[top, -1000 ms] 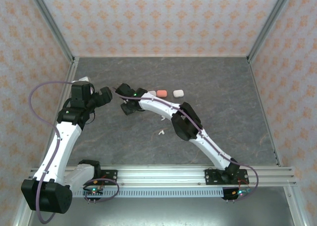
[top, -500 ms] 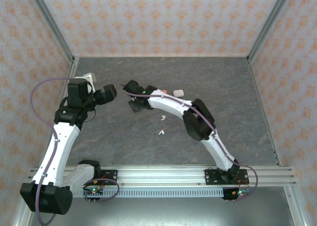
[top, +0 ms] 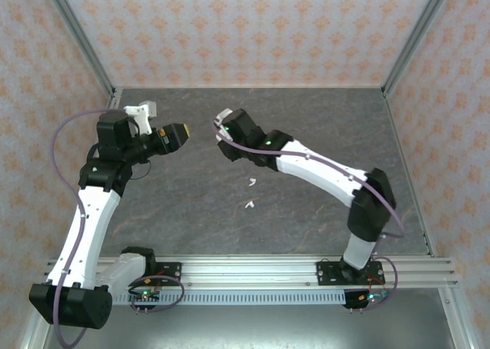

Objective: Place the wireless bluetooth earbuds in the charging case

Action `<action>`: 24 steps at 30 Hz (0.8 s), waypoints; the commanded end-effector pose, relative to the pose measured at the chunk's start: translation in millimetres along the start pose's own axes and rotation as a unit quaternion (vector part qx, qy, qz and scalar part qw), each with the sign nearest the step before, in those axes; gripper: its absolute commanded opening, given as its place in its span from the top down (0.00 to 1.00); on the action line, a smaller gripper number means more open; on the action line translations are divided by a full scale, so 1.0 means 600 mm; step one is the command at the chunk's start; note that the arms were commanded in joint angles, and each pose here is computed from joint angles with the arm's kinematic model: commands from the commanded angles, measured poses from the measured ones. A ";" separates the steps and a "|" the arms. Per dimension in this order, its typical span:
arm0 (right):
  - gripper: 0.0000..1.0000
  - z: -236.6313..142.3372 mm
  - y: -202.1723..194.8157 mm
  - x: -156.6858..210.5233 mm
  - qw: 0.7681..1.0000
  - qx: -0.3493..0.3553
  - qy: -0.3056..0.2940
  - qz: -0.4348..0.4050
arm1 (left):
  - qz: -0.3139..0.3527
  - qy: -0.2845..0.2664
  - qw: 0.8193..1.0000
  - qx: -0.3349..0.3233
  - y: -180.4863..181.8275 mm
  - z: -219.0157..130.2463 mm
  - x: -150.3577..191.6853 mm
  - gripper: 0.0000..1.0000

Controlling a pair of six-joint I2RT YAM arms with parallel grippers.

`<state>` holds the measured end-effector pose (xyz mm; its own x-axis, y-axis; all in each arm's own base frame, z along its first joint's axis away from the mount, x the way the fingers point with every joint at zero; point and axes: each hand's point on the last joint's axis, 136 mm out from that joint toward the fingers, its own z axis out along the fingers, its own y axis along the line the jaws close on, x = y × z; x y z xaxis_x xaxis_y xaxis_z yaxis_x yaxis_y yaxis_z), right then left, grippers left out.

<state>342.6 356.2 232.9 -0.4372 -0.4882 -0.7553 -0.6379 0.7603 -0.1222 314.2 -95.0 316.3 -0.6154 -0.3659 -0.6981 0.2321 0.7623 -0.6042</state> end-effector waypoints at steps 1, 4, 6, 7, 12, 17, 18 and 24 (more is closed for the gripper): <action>0.67 -0.066 -0.011 -0.041 0.997 -0.003 -0.062 -0.046 | 0.018 0.004 0.995 0.095 -0.063 -0.002 -0.024 0.32; 0.67 -0.111 -0.010 -0.051 0.991 -0.006 -0.090 -0.098 | 0.022 0.020 0.991 0.129 -0.082 0.006 -0.024 0.32; 0.67 -0.136 -0.015 -0.055 0.986 0.004 -0.098 -0.132 | 0.025 0.038 0.987 0.155 -0.096 0.015 -0.019 0.32; 0.67 -0.146 -0.016 -0.058 0.984 0.007 -0.101 -0.145 | 0.024 0.047 0.985 0.165 -0.103 0.020 -0.016 0.32; 0.67 -0.182 -0.007 -0.064 0.967 0.005 -0.117 -0.226 | 0.019 0.103 0.972 0.209 -0.133 0.059 0.009 0.31; 0.68 -0.196 0.003 -0.072 0.955 -0.005 -0.136 -0.262 | 0.015 0.148 0.955 0.255 -0.167 0.082 0.029 0.30; 0.68 -0.197 0.003 -0.075 0.954 -0.005 -0.139 -0.264 | 0.017 0.153 0.953 0.262 -0.172 0.084 0.031 0.30; 0.69 -0.197 0.009 -0.083 0.952 -0.010 -0.153 -0.266 | 0.028 0.170 0.943 0.284 -0.193 0.090 0.044 0.30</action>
<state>294.2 324.5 328.6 0.0788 -0.6912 -0.7184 -0.7279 0.4525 -0.5152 322.4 -207.0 320.6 -0.8130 -0.1122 -0.5714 0.4844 0.4143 -0.7706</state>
